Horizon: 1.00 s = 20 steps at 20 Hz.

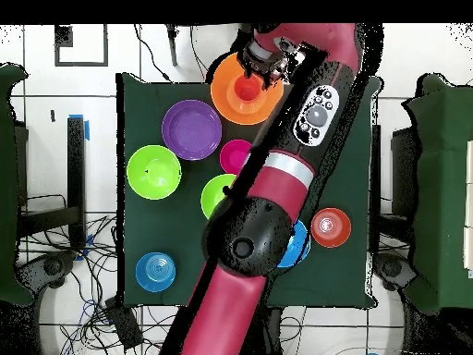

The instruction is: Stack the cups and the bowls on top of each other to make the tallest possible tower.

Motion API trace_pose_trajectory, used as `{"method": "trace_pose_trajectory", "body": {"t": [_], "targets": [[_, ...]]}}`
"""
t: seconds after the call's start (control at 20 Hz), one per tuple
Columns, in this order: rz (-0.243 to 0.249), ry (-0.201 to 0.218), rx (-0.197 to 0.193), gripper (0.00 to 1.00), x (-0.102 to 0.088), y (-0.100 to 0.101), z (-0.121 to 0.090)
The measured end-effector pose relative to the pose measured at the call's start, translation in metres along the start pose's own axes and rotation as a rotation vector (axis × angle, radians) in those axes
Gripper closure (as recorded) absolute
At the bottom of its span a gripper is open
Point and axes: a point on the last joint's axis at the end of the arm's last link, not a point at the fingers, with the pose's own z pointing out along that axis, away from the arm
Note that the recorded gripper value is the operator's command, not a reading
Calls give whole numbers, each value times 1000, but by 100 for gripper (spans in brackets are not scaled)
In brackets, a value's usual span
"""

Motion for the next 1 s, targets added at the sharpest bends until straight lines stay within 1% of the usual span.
{"method": "trace_pose_trajectory", "body": {"t": [0.15, 0.25, 0.4, 0.55, 0.65, 0.7, 0.85, 1.0], "targets": [[-16, -12, 4, 0, 8, 7, -9], [-32, -27, 11, 0, 16, 14, -16], [-58, -75, 24, 0, 28, 27, -26], [-87, -150, 31, 0, 39, 43, -35], [-124, -236, 26, 0, 48, 62, -46], [-132, -255, 23, 0, 49, 66, -48], [-151, -298, 11, 0, 53, 74, -58], [-154, -304, -6, 0, 54, 74, -64]]}}
